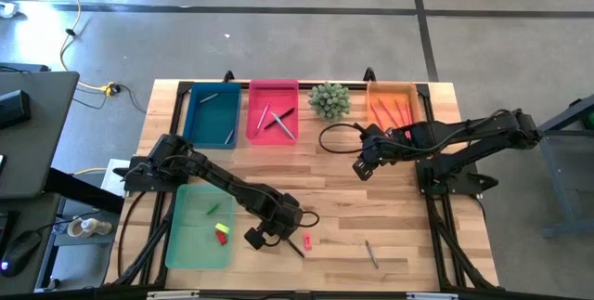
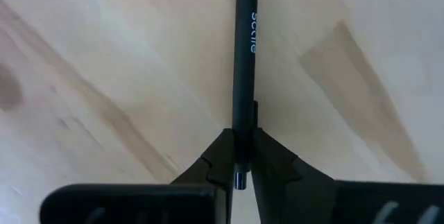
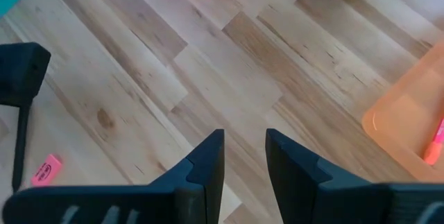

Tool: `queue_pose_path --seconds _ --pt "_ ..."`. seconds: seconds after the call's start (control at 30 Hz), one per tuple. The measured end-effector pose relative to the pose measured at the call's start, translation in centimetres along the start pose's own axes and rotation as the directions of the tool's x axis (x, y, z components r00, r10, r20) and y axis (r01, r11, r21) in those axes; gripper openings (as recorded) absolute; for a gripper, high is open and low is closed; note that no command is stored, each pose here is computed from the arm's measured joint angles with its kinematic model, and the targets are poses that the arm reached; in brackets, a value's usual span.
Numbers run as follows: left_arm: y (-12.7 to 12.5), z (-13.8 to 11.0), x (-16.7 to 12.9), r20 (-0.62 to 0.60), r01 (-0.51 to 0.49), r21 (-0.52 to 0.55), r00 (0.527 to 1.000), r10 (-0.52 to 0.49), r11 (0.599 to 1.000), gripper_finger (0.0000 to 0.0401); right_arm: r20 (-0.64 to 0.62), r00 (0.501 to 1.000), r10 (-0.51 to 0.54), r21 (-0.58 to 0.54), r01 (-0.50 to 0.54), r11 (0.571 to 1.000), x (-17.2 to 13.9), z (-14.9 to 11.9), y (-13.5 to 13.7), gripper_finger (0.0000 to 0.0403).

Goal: Sort crayons/erasers/pens/pencils in bins
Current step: Put the black pen into the pink bin

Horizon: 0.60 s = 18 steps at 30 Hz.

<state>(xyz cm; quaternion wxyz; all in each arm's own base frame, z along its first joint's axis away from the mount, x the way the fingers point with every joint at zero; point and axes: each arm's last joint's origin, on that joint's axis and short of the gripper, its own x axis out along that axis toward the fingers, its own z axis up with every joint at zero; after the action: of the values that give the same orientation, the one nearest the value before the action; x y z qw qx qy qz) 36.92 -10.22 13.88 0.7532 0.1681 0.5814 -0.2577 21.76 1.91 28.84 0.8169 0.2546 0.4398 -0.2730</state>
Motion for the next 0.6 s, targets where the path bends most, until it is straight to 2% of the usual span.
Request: queue_pose_path --seconds 0.3,0.6 --pt "0.8 -0.5 -2.9 0.029 -0.012 -0.020 1.000 0.013 1.000 0.0007 -0.008 1.000 -0.009 -0.011 0.009 1.000 0.0 -0.1 -0.1 0.0099" --pt "3.0 -1.7 -8.6 0.144 -0.082 -0.116 0.985 0.098 0.990 0.0005 -0.019 0.999 -0.032 -0.033 0.031 0.999 0.0 -0.2 -0.3 0.0099"
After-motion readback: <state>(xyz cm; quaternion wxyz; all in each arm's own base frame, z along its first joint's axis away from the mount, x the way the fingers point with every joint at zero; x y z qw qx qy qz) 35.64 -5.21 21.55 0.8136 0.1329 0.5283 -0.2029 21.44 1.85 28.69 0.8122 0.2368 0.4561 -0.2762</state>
